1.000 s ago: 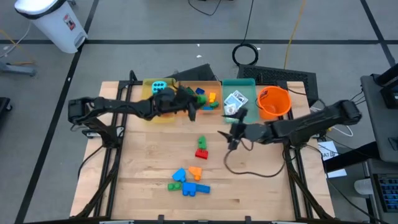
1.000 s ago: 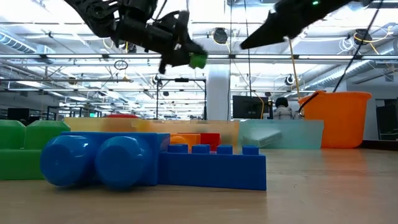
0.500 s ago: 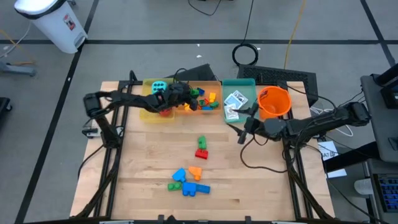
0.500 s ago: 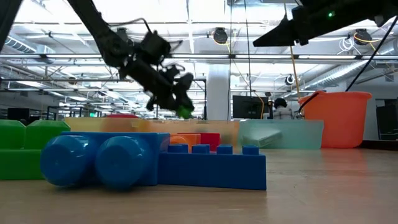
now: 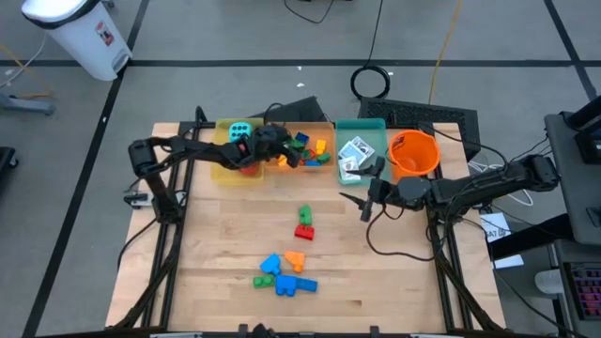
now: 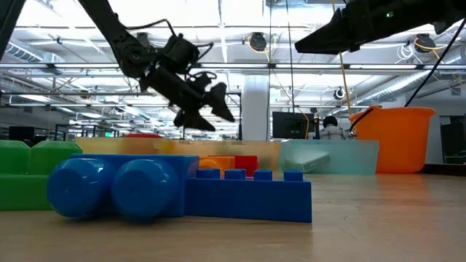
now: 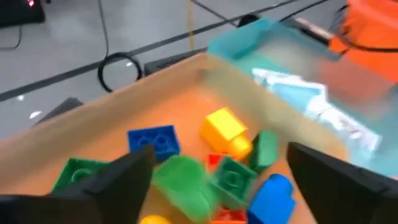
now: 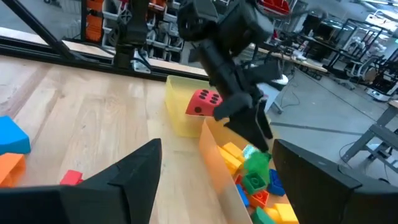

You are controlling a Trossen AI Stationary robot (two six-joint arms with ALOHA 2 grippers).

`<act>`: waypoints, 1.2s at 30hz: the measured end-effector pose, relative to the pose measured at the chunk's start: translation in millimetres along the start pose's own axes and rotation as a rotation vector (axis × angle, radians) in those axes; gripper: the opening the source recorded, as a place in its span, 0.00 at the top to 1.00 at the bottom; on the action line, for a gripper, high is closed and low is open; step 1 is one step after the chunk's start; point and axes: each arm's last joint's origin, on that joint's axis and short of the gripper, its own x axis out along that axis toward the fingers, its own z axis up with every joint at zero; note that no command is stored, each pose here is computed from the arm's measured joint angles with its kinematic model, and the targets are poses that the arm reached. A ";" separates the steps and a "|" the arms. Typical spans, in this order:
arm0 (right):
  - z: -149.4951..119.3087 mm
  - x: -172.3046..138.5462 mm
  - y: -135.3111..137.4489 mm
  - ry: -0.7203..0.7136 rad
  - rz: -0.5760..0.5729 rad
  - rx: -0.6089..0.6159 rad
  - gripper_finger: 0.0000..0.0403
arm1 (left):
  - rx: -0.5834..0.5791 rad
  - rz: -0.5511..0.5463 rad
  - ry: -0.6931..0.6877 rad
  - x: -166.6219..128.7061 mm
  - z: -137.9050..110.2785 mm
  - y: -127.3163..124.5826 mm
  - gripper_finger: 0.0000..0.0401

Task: Pick & Place Toys
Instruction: Put the green game piece into the orange bin

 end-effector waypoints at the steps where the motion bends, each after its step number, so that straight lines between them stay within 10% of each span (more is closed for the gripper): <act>1: 0.0 0.0 0.0 0.000 0.000 0.003 0.32 | 0.002 -0.005 -0.003 -3.7 3.4 -1.3 0.05; 16: -6.6 16.3 9.3 -0.017 0.141 0.120 0.30 | 0.060 -0.184 0.028 -111.8 48.3 -45.0 0.26; 36: -79.7 156.2 53.4 0.425 0.422 0.053 0.30 | 0.199 -0.187 0.038 -118.9 23.2 -89.6 0.26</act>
